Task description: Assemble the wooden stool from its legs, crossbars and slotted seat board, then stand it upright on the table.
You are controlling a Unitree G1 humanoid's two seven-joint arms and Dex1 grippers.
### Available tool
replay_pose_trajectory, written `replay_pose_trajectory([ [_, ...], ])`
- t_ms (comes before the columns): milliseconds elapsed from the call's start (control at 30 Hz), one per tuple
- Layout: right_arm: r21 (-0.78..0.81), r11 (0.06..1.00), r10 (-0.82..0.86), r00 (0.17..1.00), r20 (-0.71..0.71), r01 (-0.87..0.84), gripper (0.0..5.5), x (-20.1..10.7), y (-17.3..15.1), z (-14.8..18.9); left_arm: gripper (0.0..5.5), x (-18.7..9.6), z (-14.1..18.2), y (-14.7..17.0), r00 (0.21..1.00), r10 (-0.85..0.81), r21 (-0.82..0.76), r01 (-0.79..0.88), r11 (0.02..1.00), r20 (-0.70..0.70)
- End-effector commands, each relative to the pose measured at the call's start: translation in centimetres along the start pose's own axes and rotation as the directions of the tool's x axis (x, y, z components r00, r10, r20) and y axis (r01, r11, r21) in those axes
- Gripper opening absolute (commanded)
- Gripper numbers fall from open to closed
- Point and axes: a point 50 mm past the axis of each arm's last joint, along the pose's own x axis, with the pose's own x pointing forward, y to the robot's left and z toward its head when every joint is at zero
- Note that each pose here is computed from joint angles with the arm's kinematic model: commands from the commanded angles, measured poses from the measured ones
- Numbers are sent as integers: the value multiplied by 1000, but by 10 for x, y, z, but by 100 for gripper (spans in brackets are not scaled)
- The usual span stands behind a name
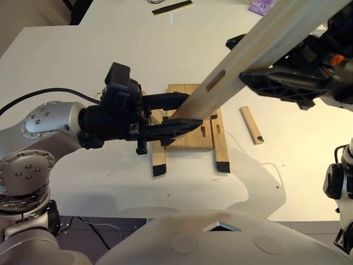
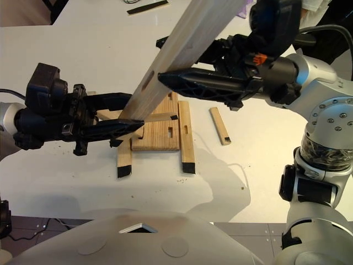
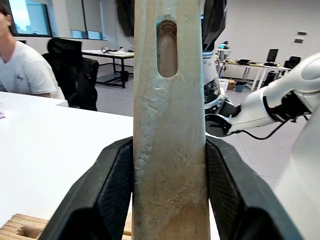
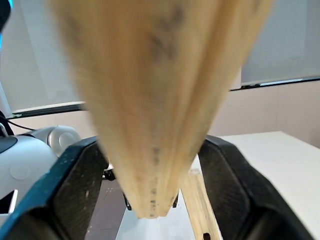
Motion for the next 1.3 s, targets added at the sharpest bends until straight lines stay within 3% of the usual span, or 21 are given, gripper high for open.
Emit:
replay_pose_trajectory([
  [33, -30, 999, 36, 998, -53, -38, 309, 8, 2, -5, 200, 0, 0, -1, 999, -32, -1, 32, 999, -35],
  [100, -33, 998, 48, 996, -78, -51, 309, 8, 2, -9, 200, 0, -1, -1, 999, -32, -4, 31, 1000, -39],
  [333, -42, 997, 67, 993, -99, -71, 200, 5, 4, -10, 200, -5, -4, 2, 998, -30, -27, 28, 999, -64],
  [567, -43, 996, 72, 990, -121, -78, 200, 3, 5, -15, 200, -8, -7, 6, 997, -6, -57, 2, 998, -77],
  [667, -56, 997, 49, 994, -102, -55, 200, 1, 2, -13, 264, -6, -2, 9, 999, 5, -40, -6, 999, -49],
  [833, -58, 998, -24, 1000, -8, 23, 200, -5, -10, -2, 340, -7, 37, 5, 970, -36, -103, 63, 993, 241],
  [900, -52, 998, -35, 997, 66, 38, 200, -9, -12, 9, 378, -9, 47, 4, 954, -29, -126, 70, 990, 298],
  [967, -63, 996, -56, 992, 111, 63, 200, -15, -14, 20, 382, -13, 54, 7, 942, 19, -147, 32, 989, 334],
  [1100, -168, 948, -275, 962, -1, 271, 200, -39, -32, 23, 382, -36, 49, 35, 925, 267, -108, -247, 963, 271],
  [1200, -320, 861, -446, 889, -101, 395, 200, -54, -48, 13, 382, -61, 20, 52, 887, 443, -40, -442, 896, 132],
  [1300, -346, 826, -511, 850, -131, 444, 200, -63, -58, -4, 382, -81, -19, 59, 853, 519, 59, -516, 854, -48],
])
